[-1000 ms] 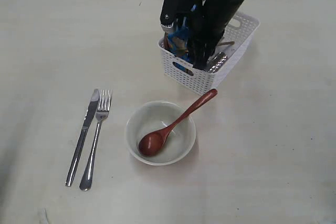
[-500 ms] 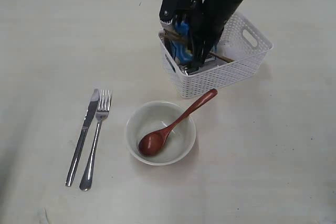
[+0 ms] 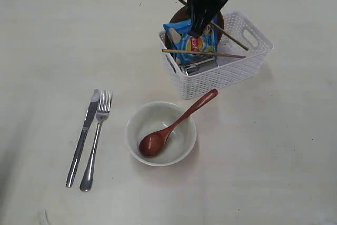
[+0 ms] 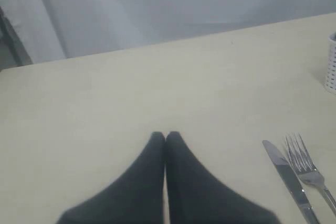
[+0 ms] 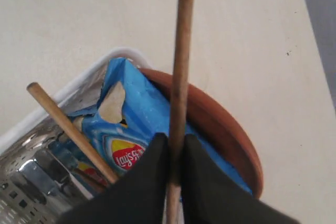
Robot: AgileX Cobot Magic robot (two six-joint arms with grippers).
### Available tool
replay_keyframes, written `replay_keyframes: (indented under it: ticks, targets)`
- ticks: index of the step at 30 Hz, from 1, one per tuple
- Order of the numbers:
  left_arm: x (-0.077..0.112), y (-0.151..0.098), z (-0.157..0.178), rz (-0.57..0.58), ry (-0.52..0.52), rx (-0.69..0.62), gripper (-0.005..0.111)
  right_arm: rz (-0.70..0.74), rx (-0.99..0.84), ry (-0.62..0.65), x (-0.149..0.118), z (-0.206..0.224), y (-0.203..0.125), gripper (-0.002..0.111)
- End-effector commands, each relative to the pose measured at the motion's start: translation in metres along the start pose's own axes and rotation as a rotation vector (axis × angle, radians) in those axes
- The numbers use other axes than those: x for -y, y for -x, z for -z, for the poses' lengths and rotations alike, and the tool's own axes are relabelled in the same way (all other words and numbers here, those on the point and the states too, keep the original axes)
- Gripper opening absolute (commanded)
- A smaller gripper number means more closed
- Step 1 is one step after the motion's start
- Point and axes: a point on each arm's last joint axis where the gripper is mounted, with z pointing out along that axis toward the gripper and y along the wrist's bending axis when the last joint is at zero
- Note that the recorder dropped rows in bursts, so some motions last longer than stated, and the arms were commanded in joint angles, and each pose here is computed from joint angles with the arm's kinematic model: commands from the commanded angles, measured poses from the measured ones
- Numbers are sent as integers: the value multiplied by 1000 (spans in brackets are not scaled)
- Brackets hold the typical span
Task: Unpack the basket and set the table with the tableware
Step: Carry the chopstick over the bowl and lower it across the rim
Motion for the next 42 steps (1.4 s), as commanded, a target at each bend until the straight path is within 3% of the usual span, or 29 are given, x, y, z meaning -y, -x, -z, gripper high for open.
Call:
replay_keyframes:
  ticks: [1, 5, 11, 19, 28, 30, 34, 42]
  targets:
    - [0, -1, 0, 7, -2, 2, 0, -22, 48, -56, 7, 26, 4, 0]
    - [0, -1, 0, 7, -2, 2, 0, -14, 72, -72, 6, 52, 9, 0]
    - [0, -1, 0, 5, -2, 2, 0, 64, 66, -30, -16, 87, 22, 0]
    - [0, -1, 0, 5, -2, 2, 0, 298, 38, 23, -70, 119, 51, 0]
    - [0, -1, 0, 5, -2, 2, 0, 497, -41, 84, -134, 111, 63, 0]
    - [0, -1, 0, 5, -2, 2, 0, 491, -66, 105, -147, 105, 59, 0]
    - [0, -1, 0, 5, -2, 2, 0, 338, -132, 118, -166, 98, 52, 0]
    - [0, -1, 0, 5, -2, 2, 0, 306, -174, 215, -192, 82, 55, 0]
